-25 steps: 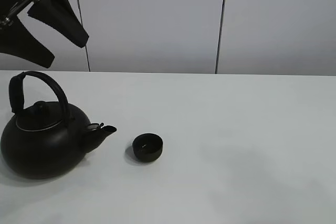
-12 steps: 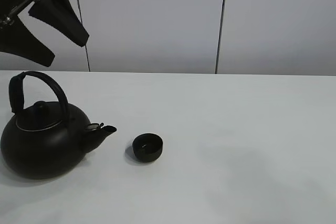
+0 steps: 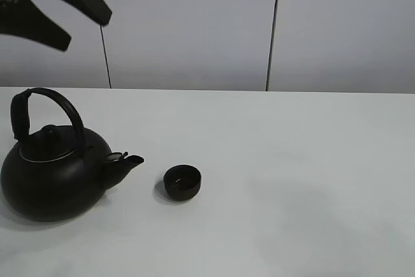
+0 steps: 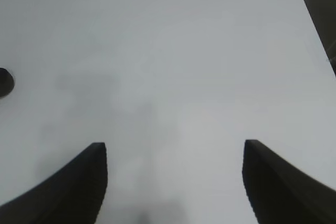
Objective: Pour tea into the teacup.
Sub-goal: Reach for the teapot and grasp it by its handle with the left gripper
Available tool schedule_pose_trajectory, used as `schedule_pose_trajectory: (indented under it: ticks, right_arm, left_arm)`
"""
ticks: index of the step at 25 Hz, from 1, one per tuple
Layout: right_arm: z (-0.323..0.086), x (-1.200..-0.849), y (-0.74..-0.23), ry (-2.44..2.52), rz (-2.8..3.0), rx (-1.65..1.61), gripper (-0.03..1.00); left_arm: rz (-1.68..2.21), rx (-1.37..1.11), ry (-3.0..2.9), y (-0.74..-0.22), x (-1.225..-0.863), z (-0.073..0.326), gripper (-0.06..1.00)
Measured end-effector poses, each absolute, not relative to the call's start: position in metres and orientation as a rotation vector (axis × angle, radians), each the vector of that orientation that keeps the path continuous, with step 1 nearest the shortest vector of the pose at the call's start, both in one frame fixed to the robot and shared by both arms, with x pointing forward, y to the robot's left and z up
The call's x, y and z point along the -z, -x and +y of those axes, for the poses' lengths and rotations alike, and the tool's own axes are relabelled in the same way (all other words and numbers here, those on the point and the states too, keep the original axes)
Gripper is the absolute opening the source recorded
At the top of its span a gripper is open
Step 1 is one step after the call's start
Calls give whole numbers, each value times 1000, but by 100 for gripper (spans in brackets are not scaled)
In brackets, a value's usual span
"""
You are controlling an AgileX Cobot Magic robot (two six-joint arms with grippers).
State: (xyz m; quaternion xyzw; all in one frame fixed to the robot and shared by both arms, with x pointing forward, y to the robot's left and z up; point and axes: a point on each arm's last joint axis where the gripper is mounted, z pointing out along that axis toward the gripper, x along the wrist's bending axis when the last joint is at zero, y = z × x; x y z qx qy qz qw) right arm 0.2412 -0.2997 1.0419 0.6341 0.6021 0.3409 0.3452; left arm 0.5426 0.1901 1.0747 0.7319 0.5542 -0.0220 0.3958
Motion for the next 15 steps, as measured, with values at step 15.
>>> schedule_pose_trajectory:
  ticks: [15]
  right_arm:
    - [-300, -1042, -241, -1645, 1562, -886, 50]
  left_arm:
    - [884, -751, -1638, -416, -1169, 234, 51]
